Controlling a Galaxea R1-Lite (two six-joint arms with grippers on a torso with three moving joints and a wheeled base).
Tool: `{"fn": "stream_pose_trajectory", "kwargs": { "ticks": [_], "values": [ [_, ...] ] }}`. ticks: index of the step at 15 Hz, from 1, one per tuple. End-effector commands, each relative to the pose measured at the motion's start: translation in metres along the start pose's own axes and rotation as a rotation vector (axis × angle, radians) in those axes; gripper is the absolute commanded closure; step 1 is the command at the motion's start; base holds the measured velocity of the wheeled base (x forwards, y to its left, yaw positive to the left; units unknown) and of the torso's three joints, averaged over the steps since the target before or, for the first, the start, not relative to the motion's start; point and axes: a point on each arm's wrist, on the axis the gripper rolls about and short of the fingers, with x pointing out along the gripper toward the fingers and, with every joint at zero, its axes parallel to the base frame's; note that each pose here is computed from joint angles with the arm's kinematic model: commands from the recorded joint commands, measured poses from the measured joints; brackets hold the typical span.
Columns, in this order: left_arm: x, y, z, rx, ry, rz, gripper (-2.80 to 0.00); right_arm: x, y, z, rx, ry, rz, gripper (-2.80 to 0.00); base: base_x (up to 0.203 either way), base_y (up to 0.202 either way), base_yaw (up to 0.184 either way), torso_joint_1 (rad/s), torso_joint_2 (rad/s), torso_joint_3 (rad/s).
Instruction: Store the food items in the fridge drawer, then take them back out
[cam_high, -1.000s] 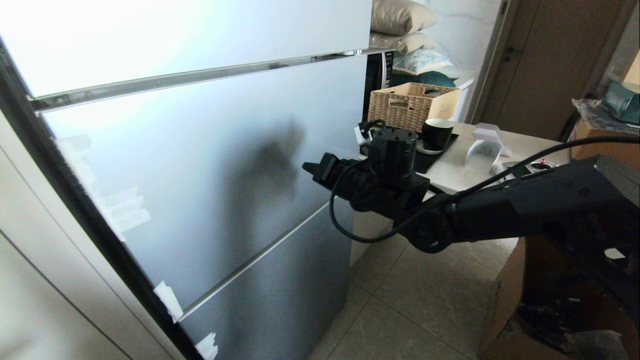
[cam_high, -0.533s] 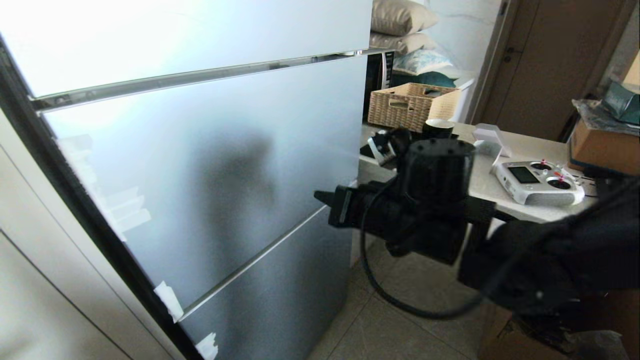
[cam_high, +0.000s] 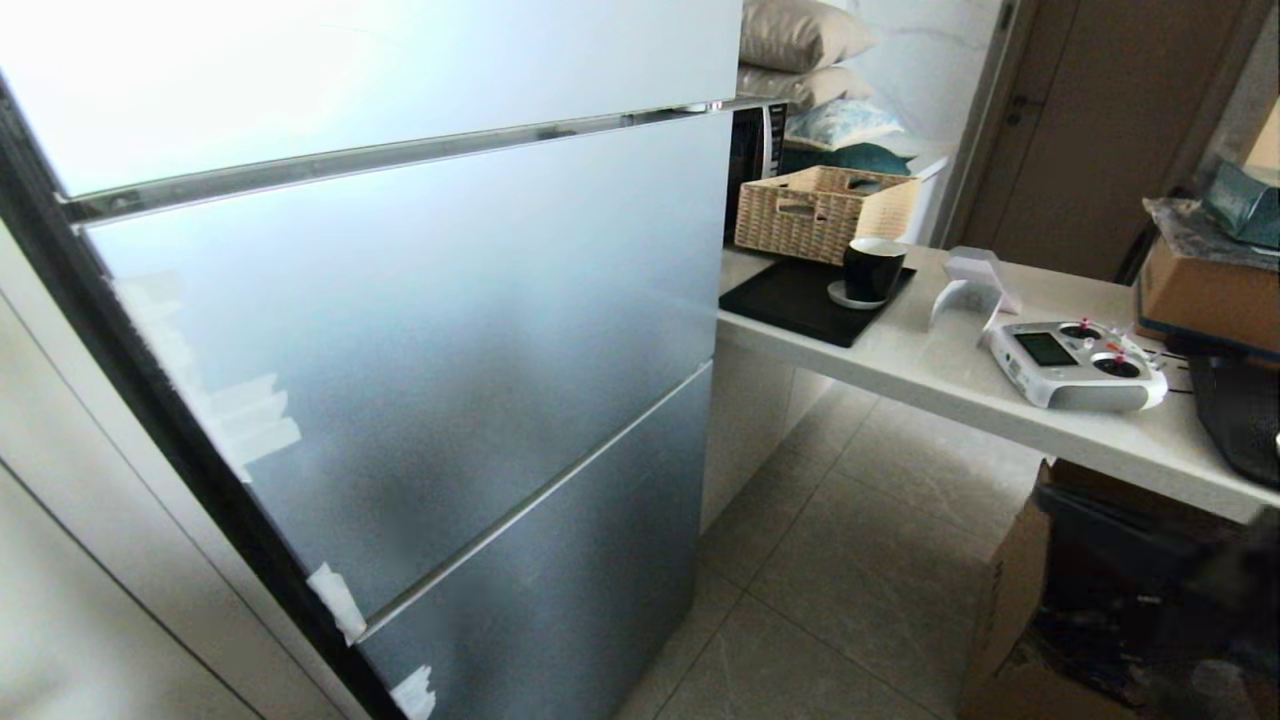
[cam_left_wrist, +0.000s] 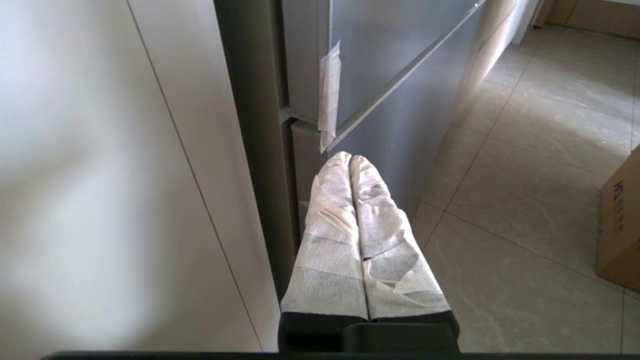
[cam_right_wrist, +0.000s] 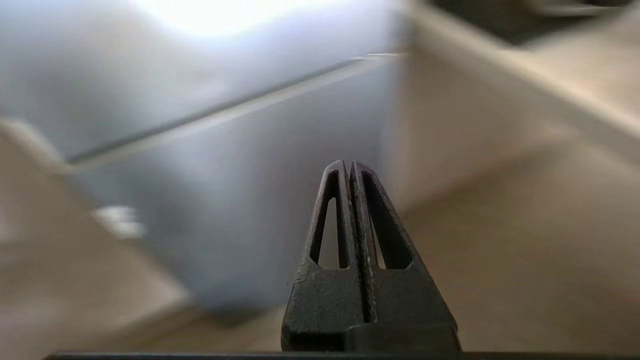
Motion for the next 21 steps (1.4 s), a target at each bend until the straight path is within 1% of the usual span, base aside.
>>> {"fn": "stream_pose_trajectory", "kwargs": {
  "ticks": [1,2,3,4,5,6,7,8,10,11,12,14,15,21],
  "values": [
    [0.000,0.000,0.000,0.000,0.000,0.000,0.00,-0.071,-0.011,-0.013,-0.022,-0.191,-0.124,0.00,0.000,0.000,0.000,0.000,0.00,0.000],
    [0.000,0.000,0.000,0.000,0.000,0.000,0.00,-0.088,-0.013,-0.027,-0.043,-0.202,-0.184,0.00,0.000,0.000,0.000,0.000,0.00,0.000],
    [0.000,0.000,0.000,0.000,0.000,0.000,0.00,-0.103,-0.013,-0.044,-0.061,-0.188,-0.238,0.00,0.000,0.000,0.000,0.000,0.00,0.000],
    [0.000,0.000,0.000,0.000,0.000,0.000,0.00,-0.112,-0.012,-0.063,-0.072,-0.131,-0.279,0.00,0.000,0.000,0.000,0.000,0.00,0.000],
    [0.000,0.000,0.000,0.000,0.000,0.000,0.00,-0.116,-0.012,-0.082,-0.069,-0.037,-0.309,0.00,0.000,0.000,0.000,0.000,0.00,0.000],
    [0.000,0.000,0.000,0.000,0.000,0.000,0.00,-0.120,-0.010,-0.098,-0.071,0.039,-0.341,0.00,0.000,0.000,0.000,0.000,0.00,0.000],
    [0.000,0.000,0.000,0.000,0.000,0.000,0.00,-0.124,-0.009,-0.108,-0.078,0.096,-0.351,0.00,0.000,0.000,0.000,0.000,0.00,0.000],
    [0.000,0.000,0.000,0.000,0.000,0.000,0.00,-0.128,-0.007,-0.109,-0.098,0.074,-0.359,0.00,0.000,0.000,0.000,0.000,0.00,0.000],
    [0.000,0.000,0.000,0.000,0.000,0.000,0.00,-0.136,-0.004,-0.116,-0.174,-0.009,-0.384,0.00,0.000,0.000,0.000,0.000,0.00,0.000],
    [0.000,0.000,0.000,0.000,0.000,0.000,0.00,-0.138,-0.003,-0.118,-0.196,-0.034,-0.394,0.00,0.000,0.000,0.000,0.000,0.00,0.000],
    [0.000,0.000,0.000,0.000,0.000,0.000,0.00,-0.138,-0.003,-0.120,-0.199,-0.033,-0.403,0.00,0.000,0.000,0.000,0.000,0.00,0.000],
    [0.000,0.000,0.000,0.000,0.000,0.000,0.00,-0.138,-0.004,-0.120,-0.093,-0.052,-0.414,0.00,0.000,0.000,0.000,0.000,0.00,0.000],
    [0.000,0.000,0.000,0.000,0.000,0.000,0.00,-0.138,-0.004,-0.120,-0.070,-0.058,-0.439,0.00,0.000,0.000,0.000,0.000,0.00,0.000],
    [0.000,0.000,0.000,0.001,0.000,0.000,0.00,-0.138,-0.004,-0.120,-0.070,-0.059,-0.438,0.00,0.000,0.000,0.000,0.000,0.00,0.000]
  ]
}}
